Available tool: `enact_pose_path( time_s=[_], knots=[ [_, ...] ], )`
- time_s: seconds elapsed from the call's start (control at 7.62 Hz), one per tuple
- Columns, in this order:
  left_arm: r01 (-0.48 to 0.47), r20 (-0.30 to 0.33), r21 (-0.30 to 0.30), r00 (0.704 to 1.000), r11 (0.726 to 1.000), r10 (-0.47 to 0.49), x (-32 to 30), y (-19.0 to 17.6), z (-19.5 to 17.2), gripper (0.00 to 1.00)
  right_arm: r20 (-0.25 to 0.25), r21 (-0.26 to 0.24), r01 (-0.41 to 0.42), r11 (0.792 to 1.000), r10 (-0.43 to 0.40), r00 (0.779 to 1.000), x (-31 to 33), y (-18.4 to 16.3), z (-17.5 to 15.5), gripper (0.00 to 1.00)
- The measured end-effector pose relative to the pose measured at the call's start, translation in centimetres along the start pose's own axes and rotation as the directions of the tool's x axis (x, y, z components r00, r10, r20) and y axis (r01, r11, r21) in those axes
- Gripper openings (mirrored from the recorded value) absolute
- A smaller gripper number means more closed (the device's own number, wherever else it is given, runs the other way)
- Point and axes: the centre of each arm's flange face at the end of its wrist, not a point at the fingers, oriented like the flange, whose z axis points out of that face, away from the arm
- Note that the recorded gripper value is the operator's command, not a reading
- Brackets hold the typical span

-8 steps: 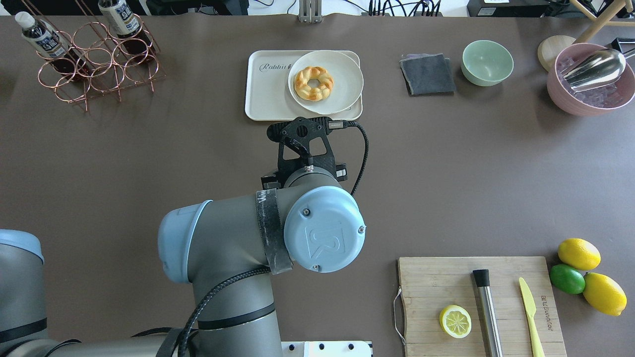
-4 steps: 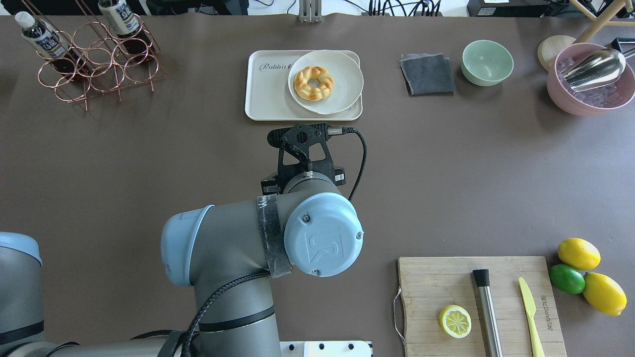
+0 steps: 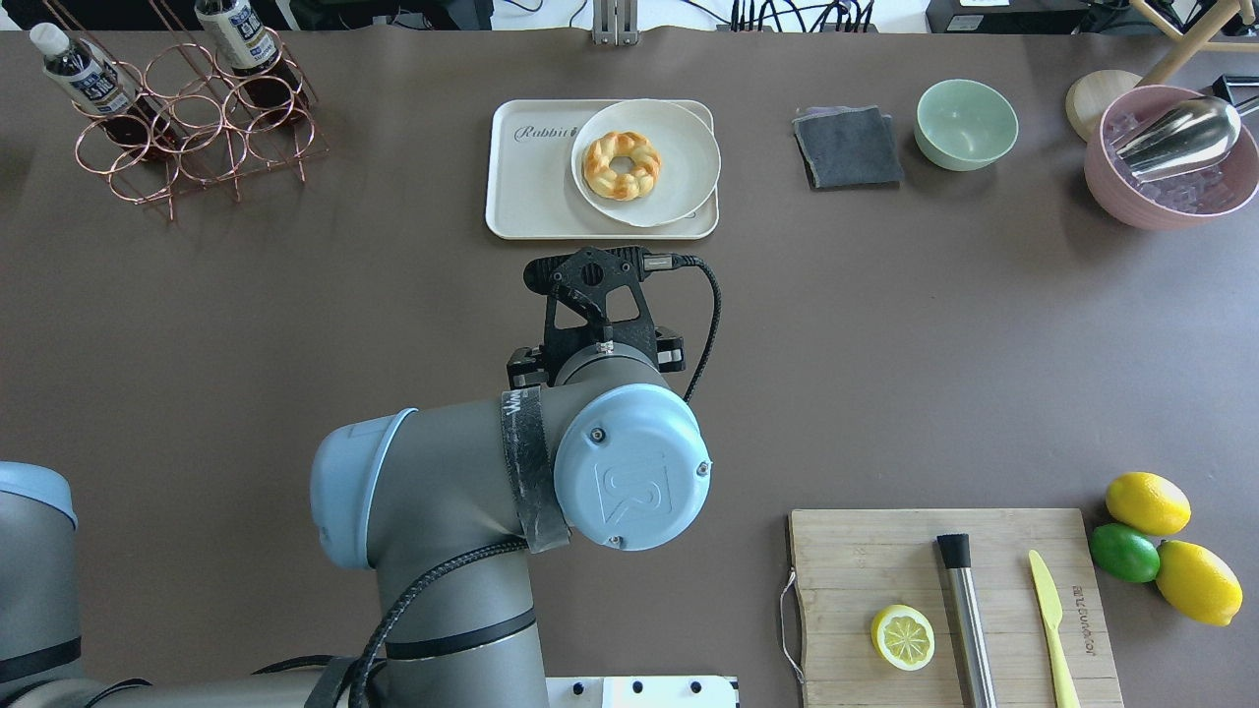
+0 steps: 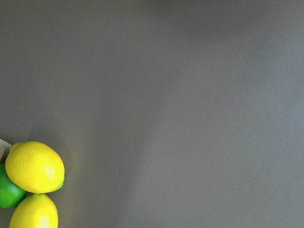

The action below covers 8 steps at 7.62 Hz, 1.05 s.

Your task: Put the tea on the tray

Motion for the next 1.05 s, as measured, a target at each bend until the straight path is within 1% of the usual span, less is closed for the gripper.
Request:
enact_pose_path(
  time_s=[0.13, 0.26, 0.39, 0.52, 0.66, 0.79, 0.92, 1.05],
  knots=[
    [0.002, -0.008, 0.0, 1.0, 1.0, -0.002, -0.1, -0.2, -0.4, 0.96, 0.001, 0.002, 0.002, 1.0, -0.002, 1.0, -0.1, -0.1, -0.1, 1.0],
    [0.002, -0.025, 0.0, 1.0, 1.0, -0.002, -0.3, -0.6, -1.2, 0.96, 0.006, 0.015, 0.004, 1.0, -0.004, 1.0, -0.5, -0.5, -0.5, 1.0],
    [-0.03, -0.055, 0.003, 0.998, 1.0, 0.03, -1.1, -1.5, -2.6, 0.96, 0.015, 0.043, -0.025, 0.999, 0.024, 1.0, -1.5, -2.0, -1.4, 1.0],
    [-0.082, -0.074, 0.002, 0.994, 0.997, 0.082, -3.2, -2.5, -3.5, 0.96, 0.014, 0.074, -0.066, 0.995, 0.066, 0.998, -2.8, -4.7, -2.3, 1.0],
    [-0.138, -0.076, -0.03, 0.988, 0.99, 0.136, -5.8, -4.6, -3.2, 0.96, 0.004, 0.108, -0.111, 0.988, 0.111, 0.994, -4.5, -8.3, -3.7, 1.0],
    [-0.189, -0.074, -0.08, 0.98, 0.979, 0.184, -8.5, -7.8, -2.4, 0.96, 0.007, 0.135, -0.151, 0.979, 0.152, 0.988, -7.0, -11.8, -4.7, 1.0],
    [-0.245, -0.081, -0.131, 0.968, 0.961, 0.236, -11.2, -11.3, -1.7, 0.97, 0.02, 0.15, -0.195, 0.969, 0.194, 0.981, -10.1, -14.8, -5.3, 1.0],
    [-0.294, -0.098, -0.197, 0.955, 0.935, 0.28, -14.9, -15.3, -0.6, 0.97, 0.032, 0.158, -0.232, 0.96, 0.23, 0.973, -13.9, -17.7, -5.4, 1.0]
  ],
)
